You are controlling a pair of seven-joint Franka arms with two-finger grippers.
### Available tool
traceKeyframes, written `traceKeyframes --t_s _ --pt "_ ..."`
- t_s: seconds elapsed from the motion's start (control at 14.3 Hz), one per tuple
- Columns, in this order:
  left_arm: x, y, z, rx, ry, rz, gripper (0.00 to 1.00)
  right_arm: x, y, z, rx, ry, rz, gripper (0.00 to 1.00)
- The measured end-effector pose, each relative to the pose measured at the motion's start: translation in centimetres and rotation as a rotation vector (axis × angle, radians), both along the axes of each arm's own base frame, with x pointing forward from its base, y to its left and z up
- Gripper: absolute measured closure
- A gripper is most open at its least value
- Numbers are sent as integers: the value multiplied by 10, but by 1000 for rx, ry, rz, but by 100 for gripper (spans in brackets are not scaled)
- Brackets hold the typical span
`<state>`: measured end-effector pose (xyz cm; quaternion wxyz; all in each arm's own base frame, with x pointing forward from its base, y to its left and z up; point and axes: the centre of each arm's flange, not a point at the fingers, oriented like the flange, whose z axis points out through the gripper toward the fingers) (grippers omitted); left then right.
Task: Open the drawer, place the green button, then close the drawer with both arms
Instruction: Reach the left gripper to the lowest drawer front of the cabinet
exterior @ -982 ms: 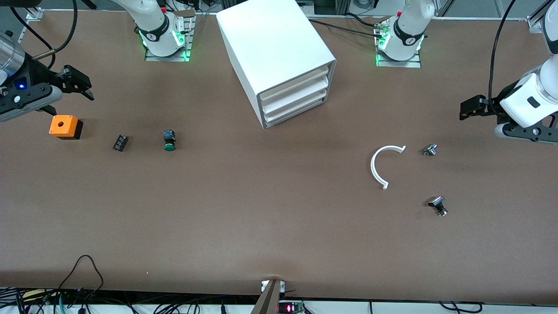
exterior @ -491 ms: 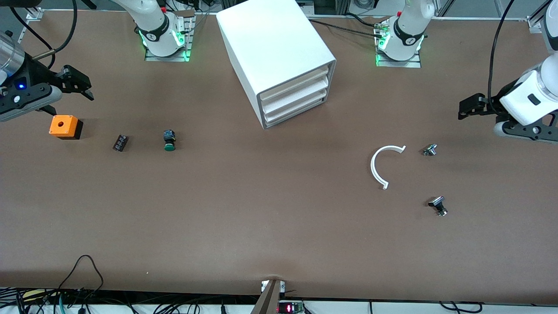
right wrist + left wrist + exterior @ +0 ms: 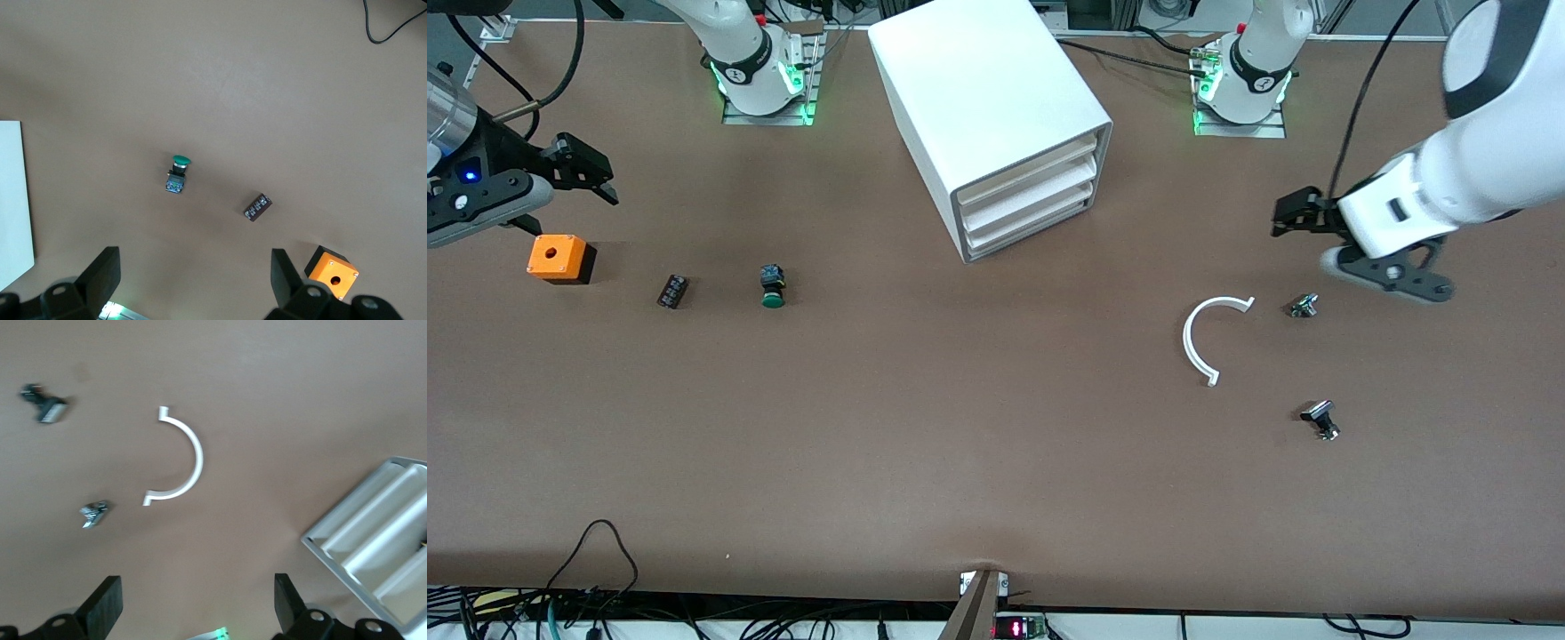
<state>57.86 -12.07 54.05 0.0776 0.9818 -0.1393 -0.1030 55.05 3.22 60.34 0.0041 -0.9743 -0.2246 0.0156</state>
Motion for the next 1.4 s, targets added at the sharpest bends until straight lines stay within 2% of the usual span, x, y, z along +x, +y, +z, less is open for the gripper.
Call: traceKeyframes --t_s 0.28,0.42,0.77,1.05,1.4 --pt "5 -43 -49 -20 90 -72 0 0 -1 0 0 0 -1 0" --pt "9 -66 -80 -57 137 -149 0 0 -1 0 0 -1 -2 0" --pt "19 -111 -142 -211 229 -300 0 0 -1 0 0 -2 -3 0" --pt "20 -133 -202 -403 318 -378 0 0 -2 0 0 -2 -3 0" --pt "14 -166 -249 -561 326 -490 0 1 -2 0 0 -4 -3 0"
